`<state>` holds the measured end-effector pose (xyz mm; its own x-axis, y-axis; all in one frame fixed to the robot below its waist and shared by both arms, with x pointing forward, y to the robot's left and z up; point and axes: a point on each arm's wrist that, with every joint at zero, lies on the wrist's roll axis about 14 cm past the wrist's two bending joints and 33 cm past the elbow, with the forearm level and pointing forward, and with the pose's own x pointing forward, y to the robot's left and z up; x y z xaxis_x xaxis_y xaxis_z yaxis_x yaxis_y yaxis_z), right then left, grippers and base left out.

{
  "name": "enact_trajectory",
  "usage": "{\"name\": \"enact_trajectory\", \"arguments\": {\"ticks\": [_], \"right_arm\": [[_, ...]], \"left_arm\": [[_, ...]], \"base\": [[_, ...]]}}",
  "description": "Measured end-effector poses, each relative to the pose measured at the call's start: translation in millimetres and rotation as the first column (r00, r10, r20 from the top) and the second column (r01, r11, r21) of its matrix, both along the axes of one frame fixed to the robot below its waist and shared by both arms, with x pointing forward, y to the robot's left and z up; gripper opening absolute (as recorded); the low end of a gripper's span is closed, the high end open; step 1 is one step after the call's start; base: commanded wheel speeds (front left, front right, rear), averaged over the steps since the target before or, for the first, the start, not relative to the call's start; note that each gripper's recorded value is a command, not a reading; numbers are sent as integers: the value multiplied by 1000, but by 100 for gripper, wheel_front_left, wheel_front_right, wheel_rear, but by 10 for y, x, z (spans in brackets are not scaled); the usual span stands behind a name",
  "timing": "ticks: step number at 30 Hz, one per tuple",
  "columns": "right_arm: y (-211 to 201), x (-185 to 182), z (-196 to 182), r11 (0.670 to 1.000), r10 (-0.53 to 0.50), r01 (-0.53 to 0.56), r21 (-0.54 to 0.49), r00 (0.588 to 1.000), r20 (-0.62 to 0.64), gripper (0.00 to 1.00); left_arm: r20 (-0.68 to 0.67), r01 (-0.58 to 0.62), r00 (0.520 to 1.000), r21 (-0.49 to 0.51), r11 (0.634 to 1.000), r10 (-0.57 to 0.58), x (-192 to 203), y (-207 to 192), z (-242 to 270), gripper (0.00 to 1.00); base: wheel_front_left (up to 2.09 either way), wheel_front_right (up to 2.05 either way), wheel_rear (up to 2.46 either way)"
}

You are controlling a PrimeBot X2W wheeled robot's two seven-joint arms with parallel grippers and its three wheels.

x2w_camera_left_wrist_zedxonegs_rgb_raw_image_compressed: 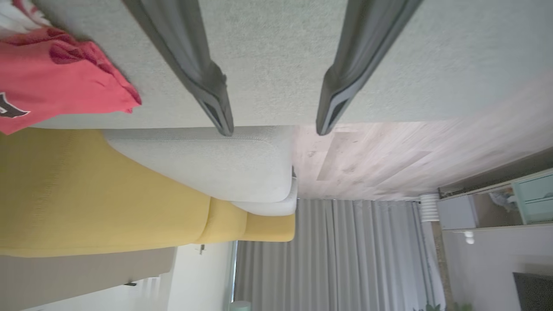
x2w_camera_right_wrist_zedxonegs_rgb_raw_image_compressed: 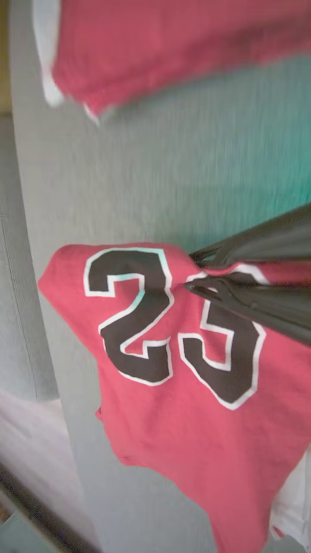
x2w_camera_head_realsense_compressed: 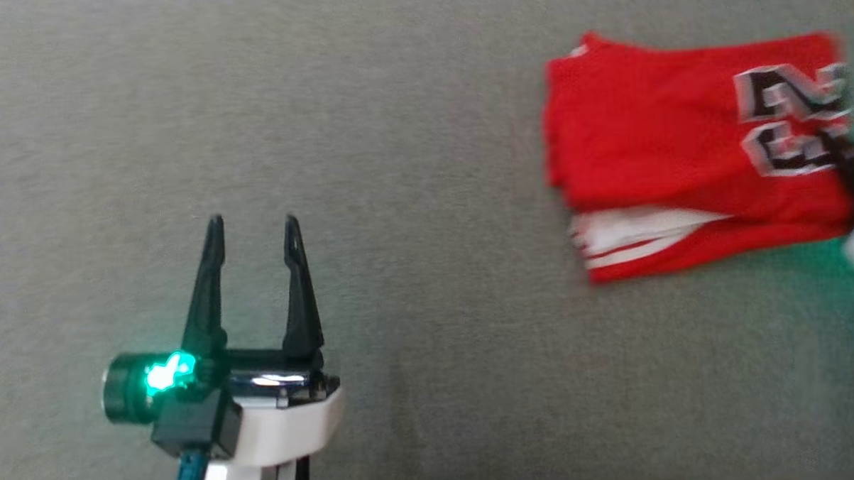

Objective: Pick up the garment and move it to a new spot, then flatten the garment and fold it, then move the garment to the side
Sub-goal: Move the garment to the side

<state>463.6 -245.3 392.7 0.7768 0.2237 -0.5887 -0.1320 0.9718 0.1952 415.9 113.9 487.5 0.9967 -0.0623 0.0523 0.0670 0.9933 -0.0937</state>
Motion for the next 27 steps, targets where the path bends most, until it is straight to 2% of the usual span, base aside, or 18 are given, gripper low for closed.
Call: {"name": "enact_trajectory", "arguments": {"ticks": [6, 13, 14, 15, 18, 22, 24, 27], "right_arm": [[-931, 68, 332, 971, -98, 105, -213, 994, 41, 0], [-1635, 67, 610, 900, -187, 203, -386, 979, 77, 0], [-1712, 73, 666, 885, -192, 211, -414, 977, 89, 24], [-1795, 86, 737, 870, -203, 233, -434, 972, 116, 100], [-1909, 152, 951, 833, -196, 273, -481, 959, 204, 100], [-1707, 242, 1041, 836, -140, 273, -475, 945, 296, 100], [-1476, 276, 1022, 855, -104, 261, -449, 933, 345, 100], [-981, 262, 895, 916, -82, 223, -335, 919, 387, 100]], "left_arm": [[12, 82, 997, -3, 997, -81, 319, -233, -120, 100], [-5, 159, 987, -27, 987, -159, 542, -471, -343, 100], [-6, 164, 986, -25, 986, -164, 561, -491, -365, 100], [-8, 175, 985, -30, 984, -175, 571, -518, -384, 100], [-14, 181, 983, -31, 983, -182, 570, -541, -406, 100], [-4, 184, 983, -25, 983, -185, 550, -532, -346, 100], [5, 180, 984, -26, 983, -180, 530, -515, -286, 100], [26, 172, 985, -32, 985, -171, 467, -478, -156, 100]], "base": [[0, 0, 0], [0, 0, 0], [0, 0, 0], [0, 0, 0], [0, 0, 0], [0, 0, 0], [0, 0, 0], [0, 0, 0]]}}
